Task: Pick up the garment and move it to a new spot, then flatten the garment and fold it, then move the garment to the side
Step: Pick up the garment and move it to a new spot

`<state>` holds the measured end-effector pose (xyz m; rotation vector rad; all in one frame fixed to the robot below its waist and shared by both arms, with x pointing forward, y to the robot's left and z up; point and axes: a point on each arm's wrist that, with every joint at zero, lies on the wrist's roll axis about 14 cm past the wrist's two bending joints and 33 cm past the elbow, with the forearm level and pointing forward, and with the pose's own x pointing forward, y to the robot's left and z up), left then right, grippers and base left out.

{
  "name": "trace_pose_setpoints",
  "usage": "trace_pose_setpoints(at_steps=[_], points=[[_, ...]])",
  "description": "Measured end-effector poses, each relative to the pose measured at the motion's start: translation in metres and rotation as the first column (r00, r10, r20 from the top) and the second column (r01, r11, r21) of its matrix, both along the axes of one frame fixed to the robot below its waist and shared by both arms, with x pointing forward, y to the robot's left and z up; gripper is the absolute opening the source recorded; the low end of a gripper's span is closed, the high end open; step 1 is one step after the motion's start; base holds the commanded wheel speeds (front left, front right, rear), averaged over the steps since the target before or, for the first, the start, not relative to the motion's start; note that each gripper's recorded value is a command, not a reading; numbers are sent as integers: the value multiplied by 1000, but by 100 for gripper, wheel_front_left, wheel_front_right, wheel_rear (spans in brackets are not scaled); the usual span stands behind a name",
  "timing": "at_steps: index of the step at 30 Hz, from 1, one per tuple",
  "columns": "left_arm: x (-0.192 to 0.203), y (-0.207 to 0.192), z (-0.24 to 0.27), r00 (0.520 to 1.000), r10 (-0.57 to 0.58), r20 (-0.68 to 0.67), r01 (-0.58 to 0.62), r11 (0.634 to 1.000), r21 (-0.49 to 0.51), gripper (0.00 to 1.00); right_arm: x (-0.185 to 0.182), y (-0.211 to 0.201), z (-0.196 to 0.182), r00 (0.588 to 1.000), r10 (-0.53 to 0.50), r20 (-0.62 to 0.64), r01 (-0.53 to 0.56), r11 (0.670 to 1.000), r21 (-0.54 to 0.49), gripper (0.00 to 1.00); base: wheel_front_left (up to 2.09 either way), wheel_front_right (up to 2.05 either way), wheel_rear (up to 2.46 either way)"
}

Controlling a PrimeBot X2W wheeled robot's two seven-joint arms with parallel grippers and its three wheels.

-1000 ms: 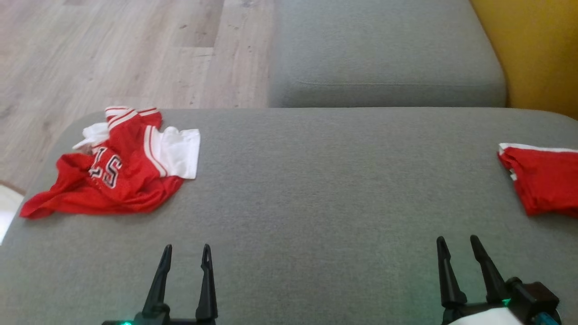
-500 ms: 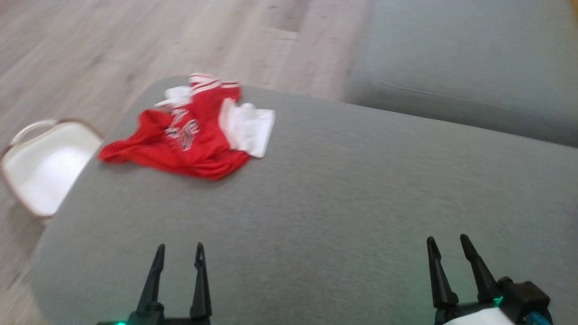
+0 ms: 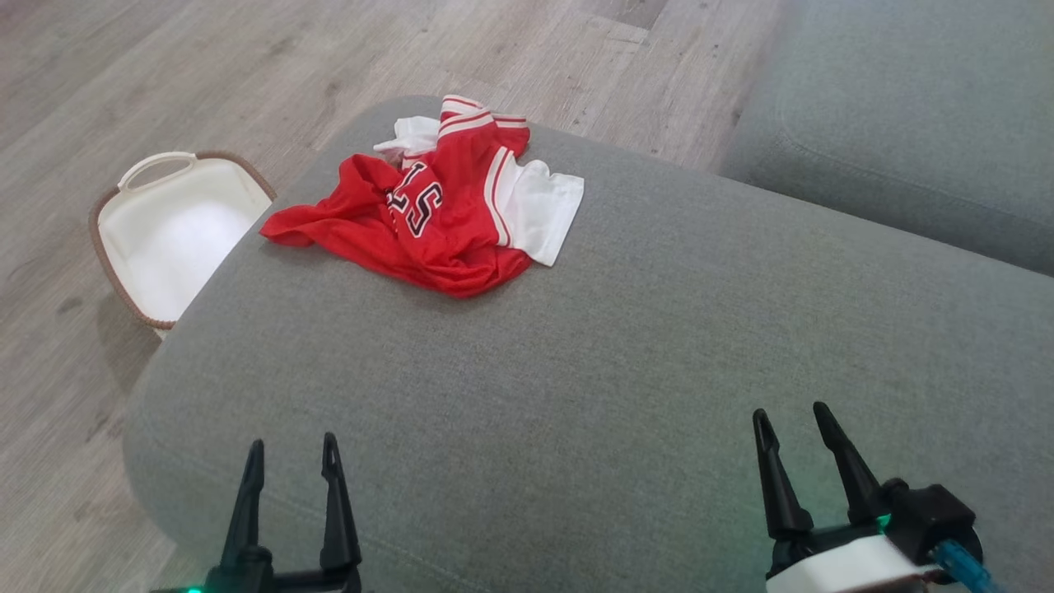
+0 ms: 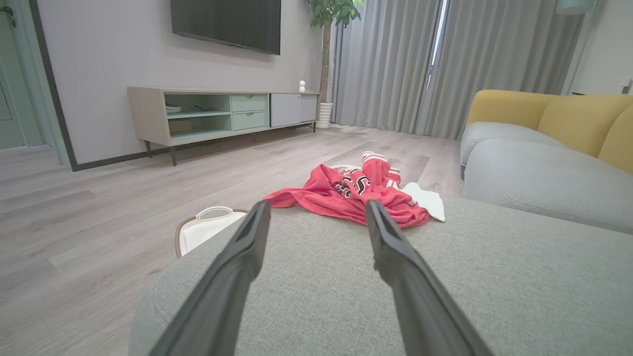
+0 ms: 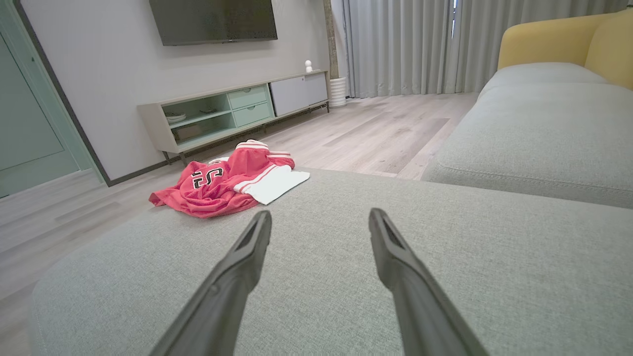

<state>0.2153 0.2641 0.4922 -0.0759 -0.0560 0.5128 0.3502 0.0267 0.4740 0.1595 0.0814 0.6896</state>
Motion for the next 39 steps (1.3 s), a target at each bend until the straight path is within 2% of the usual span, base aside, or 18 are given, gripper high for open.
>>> trace_pose_setpoints(at_steps=[8,15,18,22,26,29,34,39], points=[[0,-2,-5,1000,-13,-15,13,1000,-10,100,0,1,-5,1000,6,-10,-6,1000,-13,100,0,0,0],[21,0,14,996,-89,16,88,994,59,100,4,-2,-11,1000,0,-11,0,999,-33,100,0,0,0],[54,13,51,987,-137,81,124,981,152,100,12,-1,-14,1000,3,0,-3,999,-47,100,0,0,0],[114,25,109,965,-211,154,158,941,301,100,26,-5,-29,1000,9,-15,-10,997,-73,100,0,0,0],[175,30,134,953,-279,123,217,903,370,100,56,-15,-35,1000,-2,14,3,996,-89,100,0,0,0],[205,36,131,955,-289,67,247,900,358,100,68,-18,-38,1000,-5,26,7,995,-95,100,0,0,0],[274,45,104,943,-313,-115,332,905,266,100,83,-34,-61,1000,-13,9,14,991,-133,100,0,0,0],[322,60,65,921,-273,-279,335,920,205,100,94,-59,-82,999,-36,-9,33,981,-189,100,0,0,0]])
